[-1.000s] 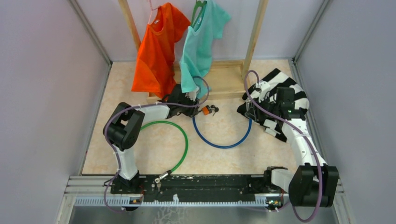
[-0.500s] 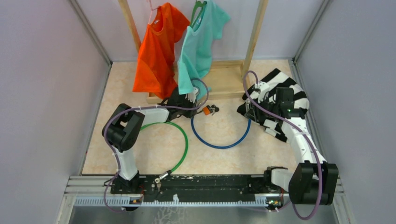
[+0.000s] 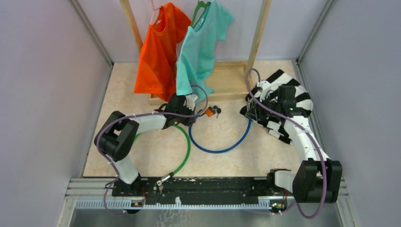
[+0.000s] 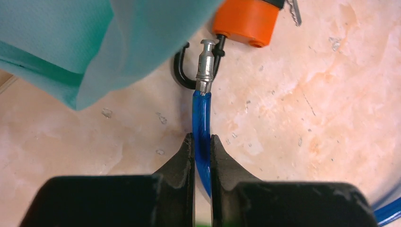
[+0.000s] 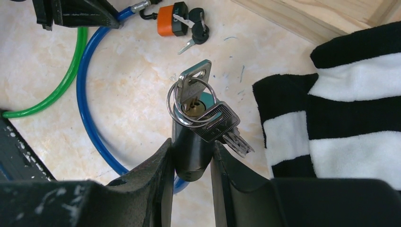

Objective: Lock with the key
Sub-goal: Pick up the lock from the center of the board, then lock the lock.

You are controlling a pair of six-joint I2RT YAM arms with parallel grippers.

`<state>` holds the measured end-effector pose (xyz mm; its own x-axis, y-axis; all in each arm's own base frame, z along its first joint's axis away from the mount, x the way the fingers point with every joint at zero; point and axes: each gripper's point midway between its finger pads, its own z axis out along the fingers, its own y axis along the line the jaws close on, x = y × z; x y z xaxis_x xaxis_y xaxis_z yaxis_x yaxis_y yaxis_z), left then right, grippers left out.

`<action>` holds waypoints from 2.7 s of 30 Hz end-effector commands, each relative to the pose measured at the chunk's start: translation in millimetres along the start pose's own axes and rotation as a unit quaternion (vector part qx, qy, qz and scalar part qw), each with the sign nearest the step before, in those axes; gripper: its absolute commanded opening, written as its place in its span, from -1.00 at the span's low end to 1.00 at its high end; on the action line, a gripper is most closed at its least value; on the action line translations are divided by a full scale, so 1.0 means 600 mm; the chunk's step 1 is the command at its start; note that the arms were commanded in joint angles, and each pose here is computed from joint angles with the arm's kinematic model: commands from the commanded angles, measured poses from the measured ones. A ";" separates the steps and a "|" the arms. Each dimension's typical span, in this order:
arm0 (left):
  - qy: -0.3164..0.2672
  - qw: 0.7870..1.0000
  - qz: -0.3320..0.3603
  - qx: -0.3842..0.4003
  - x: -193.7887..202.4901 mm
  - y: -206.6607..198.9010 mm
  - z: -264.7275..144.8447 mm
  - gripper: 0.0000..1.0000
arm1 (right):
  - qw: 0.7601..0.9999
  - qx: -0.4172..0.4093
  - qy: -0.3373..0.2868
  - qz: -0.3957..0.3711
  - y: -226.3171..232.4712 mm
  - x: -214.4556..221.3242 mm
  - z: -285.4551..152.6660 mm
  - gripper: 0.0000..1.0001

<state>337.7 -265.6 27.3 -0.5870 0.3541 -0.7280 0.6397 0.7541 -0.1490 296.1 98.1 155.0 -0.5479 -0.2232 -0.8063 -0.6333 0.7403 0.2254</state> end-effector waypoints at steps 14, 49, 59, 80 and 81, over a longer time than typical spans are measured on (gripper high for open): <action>-0.149 0.959 0.180 0.161 -0.124 -0.117 -0.111 -1.00 | 0.977 -0.168 -0.110 -0.074 0.099 -0.115 0.062 -1.00; -0.174 0.914 0.268 0.249 -0.194 -0.225 -0.157 -1.00 | 0.953 -0.270 -0.082 -0.112 0.187 -0.071 0.076 -1.00; -0.170 0.909 0.275 0.261 -0.184 -0.233 -0.157 -1.00 | 0.959 -0.252 -0.081 -0.104 0.177 -0.078 0.082 -1.00; -0.181 0.904 0.268 0.279 -0.220 -0.247 -0.141 -1.00 | 0.954 -0.243 -0.082 -0.153 0.196 -0.092 0.101 -1.00; -0.180 0.904 0.264 0.284 -0.221 -0.249 -0.141 -1.00 | 0.955 -0.239 -0.085 -0.153 0.194 -0.097 0.103 -1.00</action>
<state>279.7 -349.1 156.0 -0.0740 0.4277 -0.9009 0.9841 0.1778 0.0035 277.0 214.9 161.1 -0.3511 -0.2831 -0.8925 -0.9061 0.3431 0.2476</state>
